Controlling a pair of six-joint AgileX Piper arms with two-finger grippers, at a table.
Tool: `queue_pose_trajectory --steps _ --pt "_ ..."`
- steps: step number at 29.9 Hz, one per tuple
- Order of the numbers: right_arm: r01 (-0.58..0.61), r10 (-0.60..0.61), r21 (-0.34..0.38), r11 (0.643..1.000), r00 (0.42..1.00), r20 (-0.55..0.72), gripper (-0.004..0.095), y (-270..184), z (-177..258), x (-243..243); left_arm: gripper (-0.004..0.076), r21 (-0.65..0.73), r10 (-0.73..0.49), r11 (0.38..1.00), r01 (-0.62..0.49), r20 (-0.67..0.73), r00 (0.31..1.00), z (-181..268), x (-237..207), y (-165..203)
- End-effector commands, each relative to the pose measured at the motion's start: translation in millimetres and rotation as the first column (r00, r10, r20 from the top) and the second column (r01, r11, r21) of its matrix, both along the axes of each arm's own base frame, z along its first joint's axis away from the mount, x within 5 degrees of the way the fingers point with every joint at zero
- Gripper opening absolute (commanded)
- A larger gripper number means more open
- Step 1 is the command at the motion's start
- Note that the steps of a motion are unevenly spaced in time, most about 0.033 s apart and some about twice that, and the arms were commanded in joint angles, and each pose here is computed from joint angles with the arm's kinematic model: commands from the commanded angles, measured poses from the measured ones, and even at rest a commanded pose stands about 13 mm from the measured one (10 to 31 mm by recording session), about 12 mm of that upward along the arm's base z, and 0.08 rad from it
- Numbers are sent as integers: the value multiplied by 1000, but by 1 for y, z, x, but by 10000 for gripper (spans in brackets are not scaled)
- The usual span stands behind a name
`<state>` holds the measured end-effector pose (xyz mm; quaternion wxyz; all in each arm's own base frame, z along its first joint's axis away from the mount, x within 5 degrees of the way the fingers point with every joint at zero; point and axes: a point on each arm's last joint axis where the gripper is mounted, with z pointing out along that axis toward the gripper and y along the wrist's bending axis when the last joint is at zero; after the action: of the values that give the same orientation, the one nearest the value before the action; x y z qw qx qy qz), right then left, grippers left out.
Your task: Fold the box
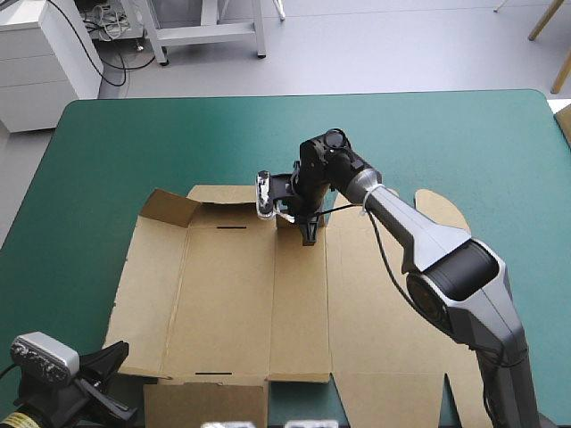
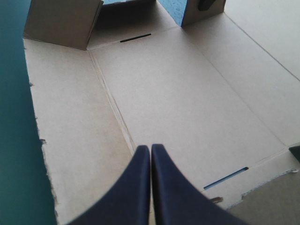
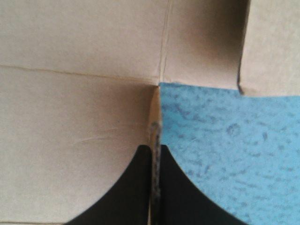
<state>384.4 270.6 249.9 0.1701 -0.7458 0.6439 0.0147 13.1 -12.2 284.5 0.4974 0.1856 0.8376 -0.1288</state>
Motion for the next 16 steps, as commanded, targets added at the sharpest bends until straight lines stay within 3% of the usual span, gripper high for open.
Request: queue_pose_trajectory --steps 1,9,11,14,16 --pt "5 -10 59 998 997 72 -22 3 23 3 -8 -47 -2 999 5 73 997 14 2 -1" --pt "67 -80 117 991 991 111 -10 6 28 9 -8 -47 -2 999 5 73 997 14 2 -1" --pt "79 -91 118 990 991 100 42 5 32 8 -8 -47 -2 999 5 73 997 14 2 -1" --pt "110 -121 130 985 989 85 198 4 48 6 -8 -47 -2 999 5 73 997 14 2 -1" --pt "161 -180 184 970 980 91 301 5 66 6 -8 -47 -2 999 5 73 997 14 2 -1"
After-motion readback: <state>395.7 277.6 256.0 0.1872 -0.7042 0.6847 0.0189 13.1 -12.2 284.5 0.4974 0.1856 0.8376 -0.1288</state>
